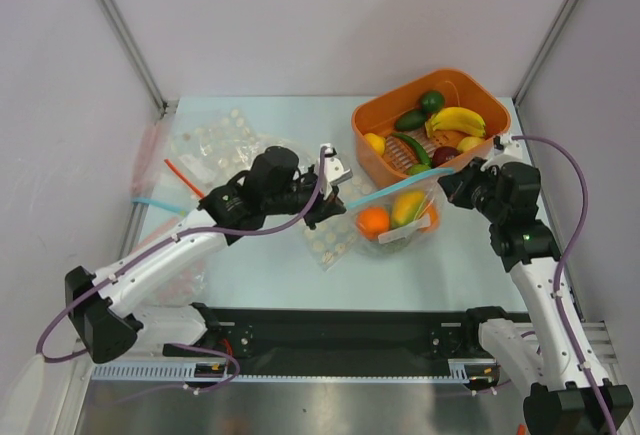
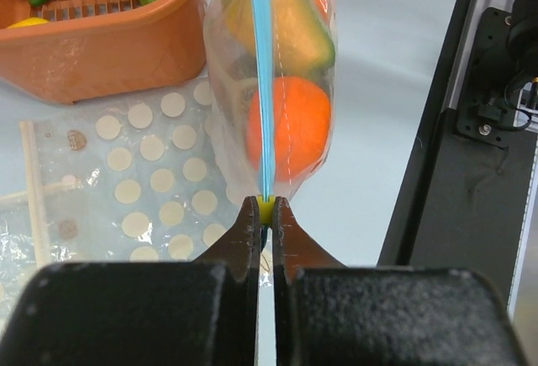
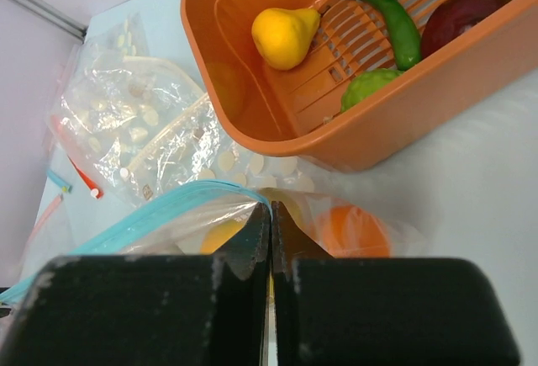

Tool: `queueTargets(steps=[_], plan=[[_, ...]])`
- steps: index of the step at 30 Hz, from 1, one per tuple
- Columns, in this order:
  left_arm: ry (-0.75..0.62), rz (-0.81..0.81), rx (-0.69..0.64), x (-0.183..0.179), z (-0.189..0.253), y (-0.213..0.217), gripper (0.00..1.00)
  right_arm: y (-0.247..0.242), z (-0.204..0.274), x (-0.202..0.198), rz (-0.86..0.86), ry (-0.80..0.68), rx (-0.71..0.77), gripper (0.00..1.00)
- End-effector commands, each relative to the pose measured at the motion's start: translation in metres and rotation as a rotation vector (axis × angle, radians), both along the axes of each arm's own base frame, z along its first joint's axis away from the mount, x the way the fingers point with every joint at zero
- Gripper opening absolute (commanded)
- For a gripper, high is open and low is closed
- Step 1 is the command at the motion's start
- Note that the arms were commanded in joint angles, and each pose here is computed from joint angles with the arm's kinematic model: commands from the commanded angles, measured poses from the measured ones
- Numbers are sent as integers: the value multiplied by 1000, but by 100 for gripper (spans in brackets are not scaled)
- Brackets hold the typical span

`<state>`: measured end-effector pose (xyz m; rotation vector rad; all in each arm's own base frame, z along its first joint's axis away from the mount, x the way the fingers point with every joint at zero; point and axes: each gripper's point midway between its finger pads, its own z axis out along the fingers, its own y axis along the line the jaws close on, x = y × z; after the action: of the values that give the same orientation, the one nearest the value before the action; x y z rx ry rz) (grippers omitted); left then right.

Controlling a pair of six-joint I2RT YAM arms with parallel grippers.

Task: Place the food in the zip-top bag and seal the zipper
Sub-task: Place the zipper food storage bag at the center of the board.

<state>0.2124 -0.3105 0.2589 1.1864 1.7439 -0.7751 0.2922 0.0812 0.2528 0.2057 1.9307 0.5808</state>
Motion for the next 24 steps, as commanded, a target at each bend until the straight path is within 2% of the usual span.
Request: queueTargets(steps=[1, 8, 9, 10, 11, 12, 13, 14, 16, 17, 19, 20, 21, 23, 24], plan=[[42, 71, 15, 6, 6, 7, 0, -49, 20, 15, -235, -77, -93, 0], [10, 130, 35, 49, 15, -14, 1, -56, 21, 31, -268, -83, -125, 0], [8, 147, 39, 61, 18, -17, 2, -59, 20, 36, -284, -76, -134, 2], [13, 155, 43, 68, 16, -20, 6, -61, 19, 39, -295, -68, -135, 11], [24, 163, 56, 72, 13, -20, 20, -62, 20, 43, -300, -72, -136, 39], [21, 186, 46, 81, 21, -20, 30, -62, 19, 46, -302, -66, -138, 57], [39, 214, 64, 90, 14, -20, 37, -63, 22, 51, -310, -60, -138, 82], [48, 225, 55, 93, 16, -21, 48, -64, 20, 52, -315, -43, -146, 88], [52, 260, 3, 101, 32, -19, 59, -67, 31, 56, -330, -51, -151, 96], [51, 280, -13, 103, 36, -17, 70, -69, 36, 55, -338, -54, -157, 100], [51, 327, -64, 106, 49, -13, 77, -75, 49, 52, -375, -74, -158, 100], [49, 364, -97, 105, 59, -7, 86, -76, 64, 49, -394, -98, -133, 100], [49, 389, -116, 106, 63, -3, 90, -78, 70, 46, -416, -101, -119, 100], [68, 452, -193, 101, 78, 8, 100, -91, 84, 35, -516, -87, -80, 100], [74, 517, -217, 105, 81, 17, 100, -100, 89, 30, -611, -66, -11, 100]])
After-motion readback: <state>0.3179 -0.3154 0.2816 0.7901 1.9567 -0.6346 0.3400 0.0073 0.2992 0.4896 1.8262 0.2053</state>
